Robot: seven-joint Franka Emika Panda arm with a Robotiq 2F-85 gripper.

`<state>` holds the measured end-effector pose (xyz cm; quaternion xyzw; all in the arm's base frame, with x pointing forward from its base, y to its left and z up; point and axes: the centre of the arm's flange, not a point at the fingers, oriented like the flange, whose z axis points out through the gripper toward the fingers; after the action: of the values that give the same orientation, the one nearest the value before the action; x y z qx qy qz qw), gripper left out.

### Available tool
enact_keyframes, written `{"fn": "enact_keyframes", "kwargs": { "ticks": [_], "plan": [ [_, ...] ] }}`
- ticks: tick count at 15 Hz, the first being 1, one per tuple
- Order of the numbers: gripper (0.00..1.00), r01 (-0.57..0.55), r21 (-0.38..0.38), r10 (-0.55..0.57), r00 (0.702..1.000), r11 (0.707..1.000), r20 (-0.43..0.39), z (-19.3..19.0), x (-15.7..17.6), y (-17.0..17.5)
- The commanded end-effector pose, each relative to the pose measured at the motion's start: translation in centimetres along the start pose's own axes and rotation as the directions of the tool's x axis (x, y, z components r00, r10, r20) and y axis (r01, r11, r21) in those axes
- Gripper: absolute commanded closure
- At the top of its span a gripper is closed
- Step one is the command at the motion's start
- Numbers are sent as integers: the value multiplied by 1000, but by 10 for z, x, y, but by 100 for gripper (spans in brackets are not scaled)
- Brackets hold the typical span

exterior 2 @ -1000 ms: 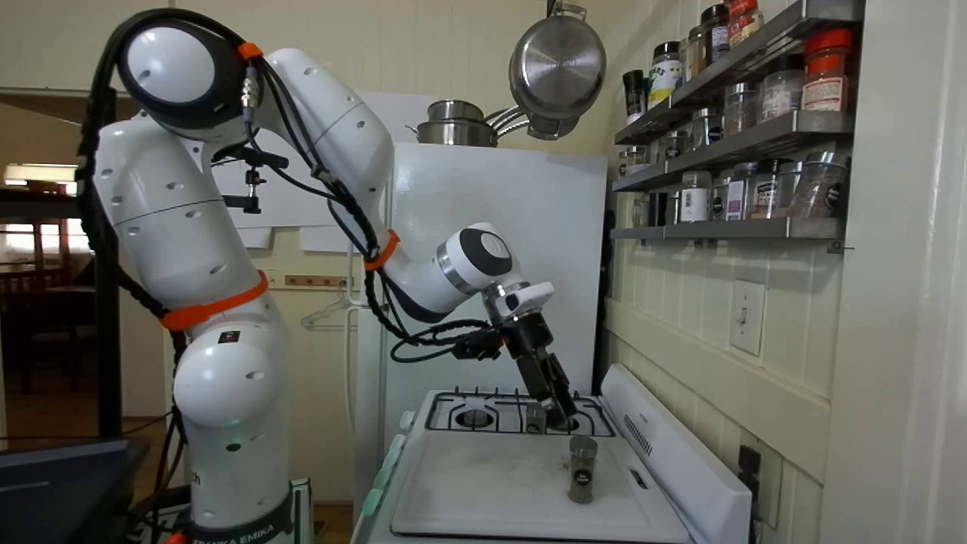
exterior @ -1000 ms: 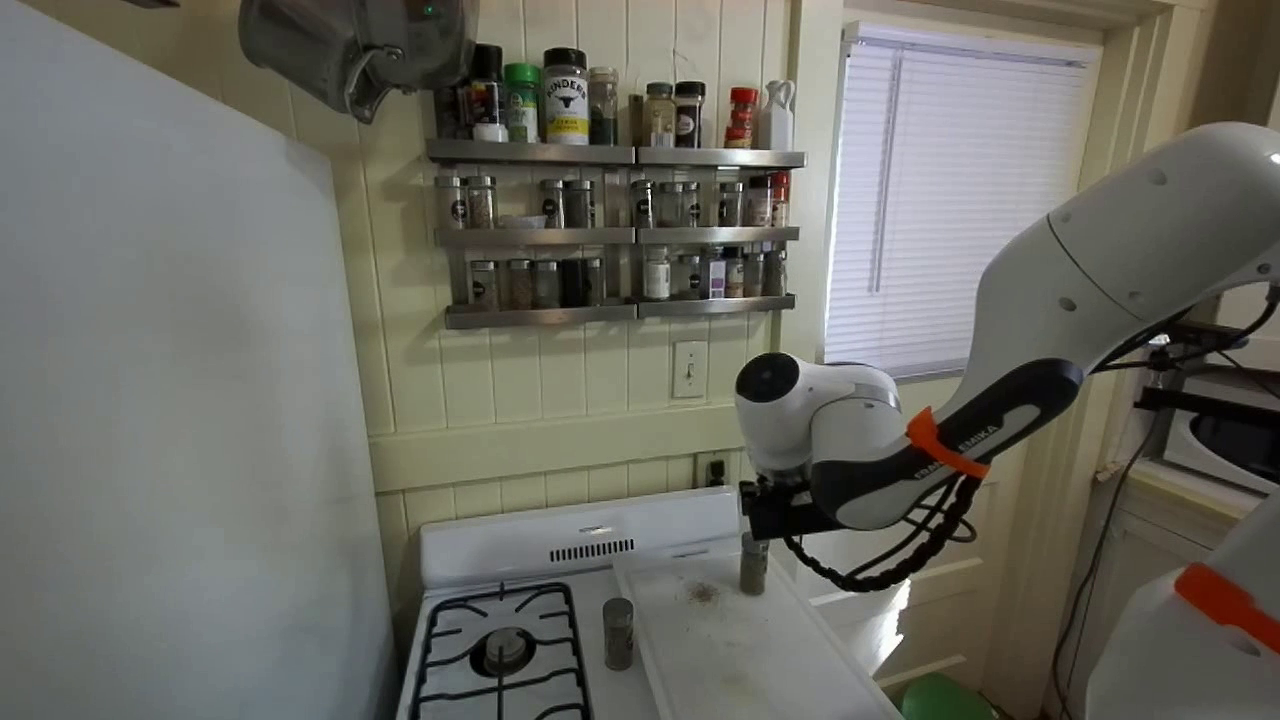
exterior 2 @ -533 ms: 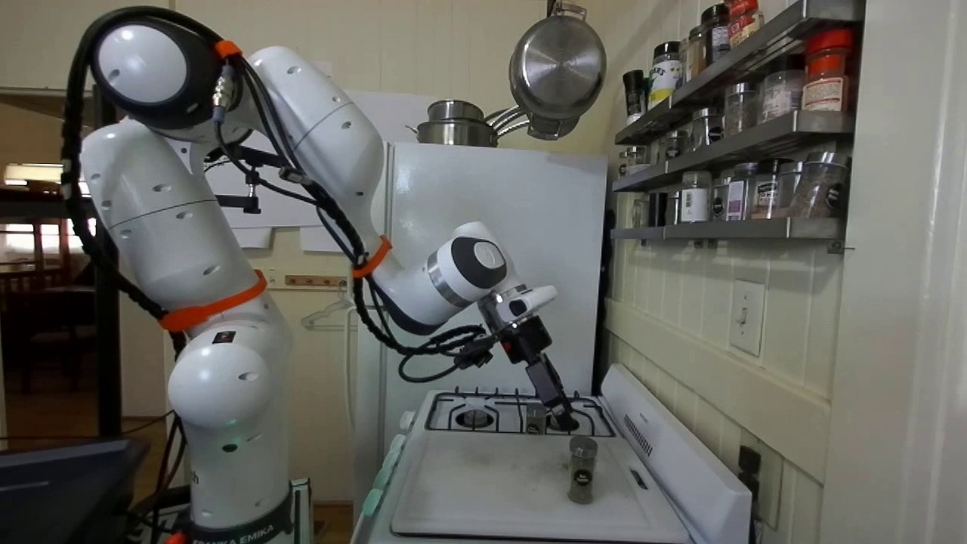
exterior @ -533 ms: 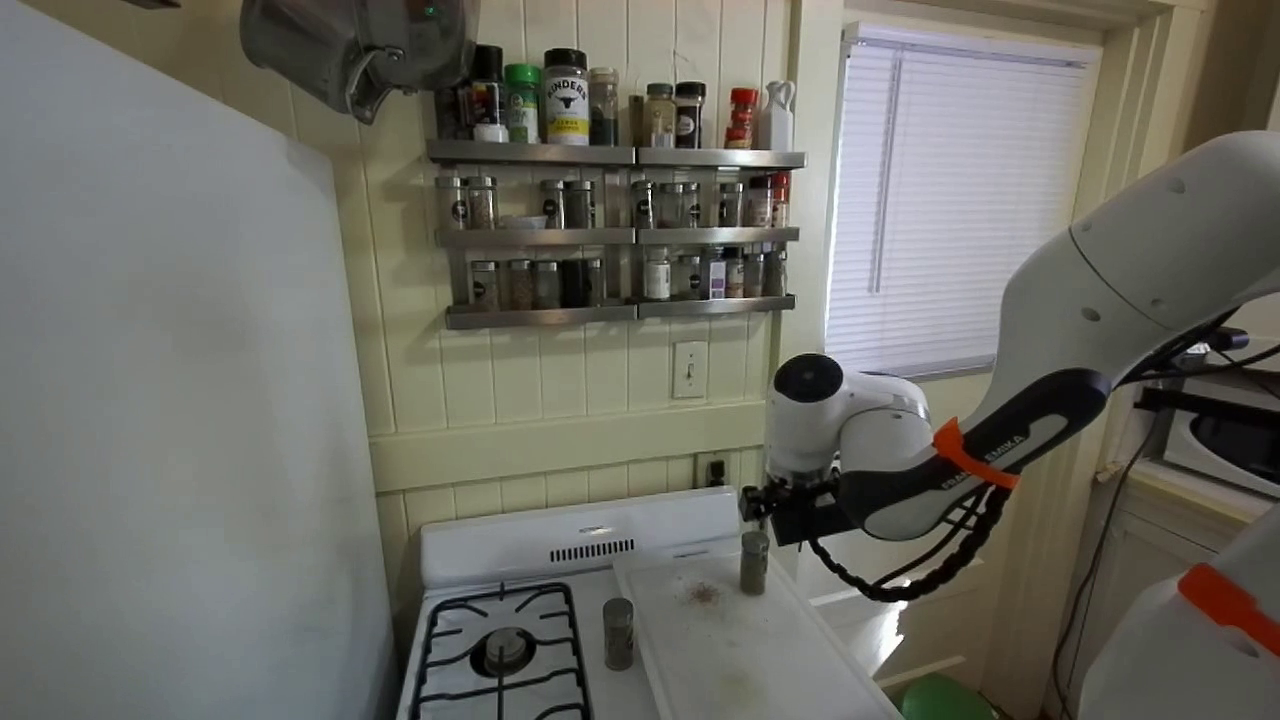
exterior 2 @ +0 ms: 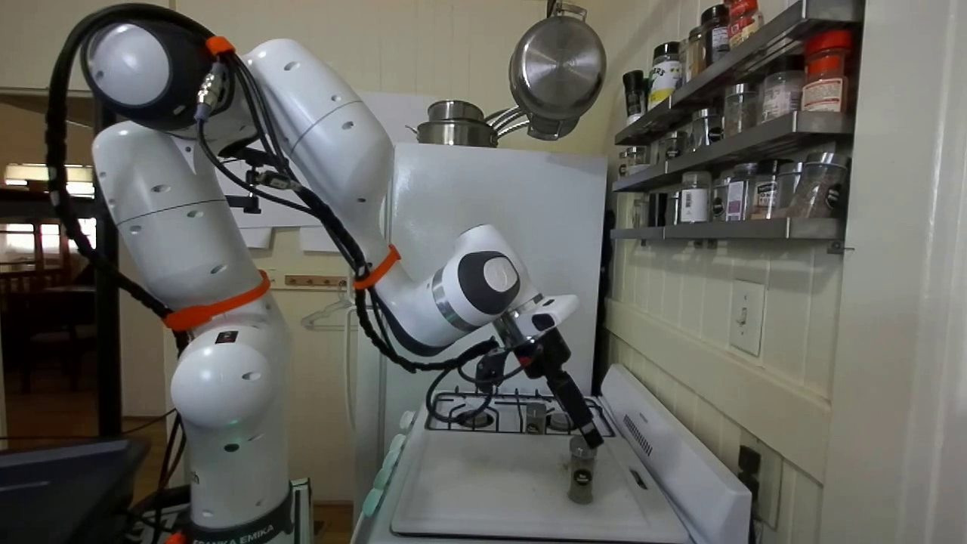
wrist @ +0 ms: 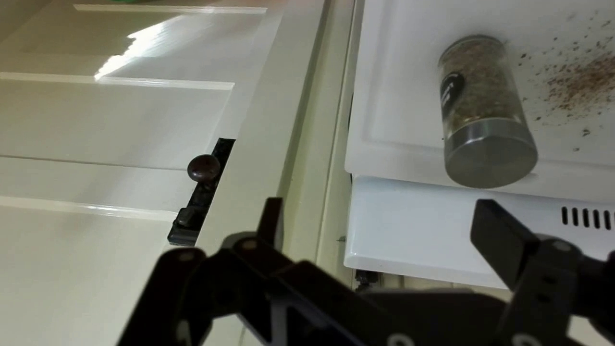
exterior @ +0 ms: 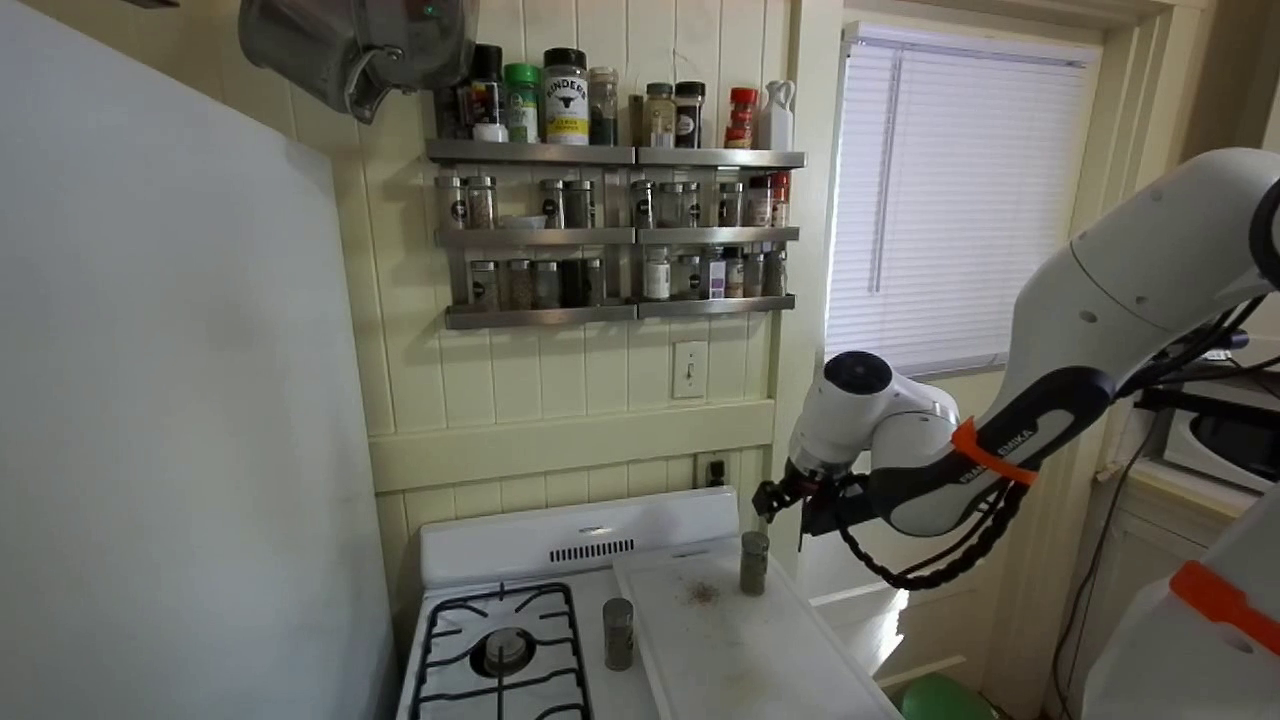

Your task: Move the spice bottle, that is in the middle of the first shelf, to the tray

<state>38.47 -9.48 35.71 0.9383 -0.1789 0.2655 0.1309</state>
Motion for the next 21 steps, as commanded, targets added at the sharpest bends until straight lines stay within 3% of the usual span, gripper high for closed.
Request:
{"fn": "enact_keyframes", "kwargs": {
  "ticks": [1, 5, 7, 8, 13, 14, 16, 21],
  "plan": [
    [0, 108, 65, -109, 994, 992, 24, 0, -30, 22],
    [0, 183, 58, -186, 981, 981, 56, 17, -38, 38],
    [0, 164, 27, -166, 985, 986, 54, 20, -39, 47],
    [0, 156, 34, -158, 986, 987, 62, 35, -15, 35],
    [0, 156, 26, -158, 986, 987, 61, 36, -15, 42],
    [0, 202, 25, -203, 978, 979, 46, 34, -17, 39],
    [0, 248, 77, -249, 969, 966, -5, 32, -17, 41],
    [0, 260, 230, -236, 963, 938, -127, 25, -9, 45]
  ]
}}
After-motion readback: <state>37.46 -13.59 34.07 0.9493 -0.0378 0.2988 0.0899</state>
